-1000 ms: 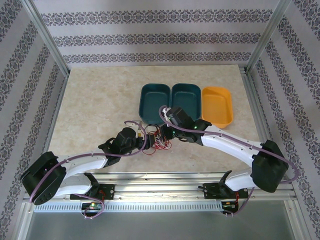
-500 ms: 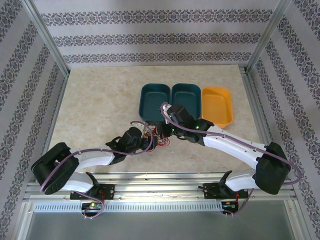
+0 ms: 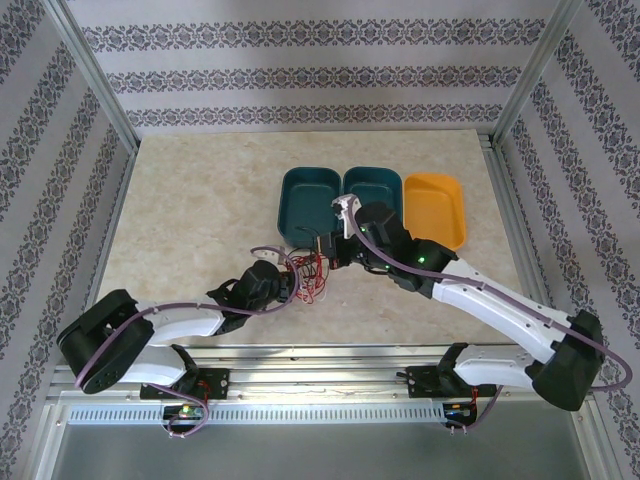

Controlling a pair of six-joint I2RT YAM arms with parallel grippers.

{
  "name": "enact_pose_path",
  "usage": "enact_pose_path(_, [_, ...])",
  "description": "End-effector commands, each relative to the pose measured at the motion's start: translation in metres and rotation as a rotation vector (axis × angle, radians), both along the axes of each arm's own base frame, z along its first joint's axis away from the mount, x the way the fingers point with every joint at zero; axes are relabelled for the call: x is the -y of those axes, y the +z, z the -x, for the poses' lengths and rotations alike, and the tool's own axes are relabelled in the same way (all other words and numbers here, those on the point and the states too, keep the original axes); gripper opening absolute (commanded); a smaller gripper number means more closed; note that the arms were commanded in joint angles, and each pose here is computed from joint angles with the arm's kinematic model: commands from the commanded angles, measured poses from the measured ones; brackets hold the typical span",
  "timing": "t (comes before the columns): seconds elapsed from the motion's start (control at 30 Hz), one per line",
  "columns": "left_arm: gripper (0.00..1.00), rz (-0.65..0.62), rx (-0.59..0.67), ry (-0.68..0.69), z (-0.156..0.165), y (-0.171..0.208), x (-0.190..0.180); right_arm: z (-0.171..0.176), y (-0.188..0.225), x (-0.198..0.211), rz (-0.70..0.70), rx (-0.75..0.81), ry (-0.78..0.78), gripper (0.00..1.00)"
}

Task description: Untangle the cables

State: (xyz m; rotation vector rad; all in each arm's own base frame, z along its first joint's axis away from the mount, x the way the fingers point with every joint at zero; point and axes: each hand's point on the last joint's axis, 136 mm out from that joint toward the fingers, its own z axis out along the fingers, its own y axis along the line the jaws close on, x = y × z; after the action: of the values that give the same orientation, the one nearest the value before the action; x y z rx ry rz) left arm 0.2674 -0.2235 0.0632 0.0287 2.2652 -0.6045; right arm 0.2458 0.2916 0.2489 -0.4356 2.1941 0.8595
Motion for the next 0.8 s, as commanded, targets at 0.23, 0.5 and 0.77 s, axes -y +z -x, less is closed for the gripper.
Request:
enact_pose_path(0.23, [0.20,-0.037,-0.013,0.077,0.007,-0.004,-0.021,0.005,0.060,0.028,-0.018,0.172,-0.055,0.00])
enact_pose_path(0.5, [0.17,-0.086,-0.040,0.106,0.013,-0.011,-0.034,0.010,0.098,0.047,-0.067,0.259,-0.094,0.00])
enact_pose_path(0.77, [0.17,-0.108,-0.055,0.109,0.018,-0.015,-0.040,0.020,0.151,0.051,-0.150,0.363,-0.054,0.00])
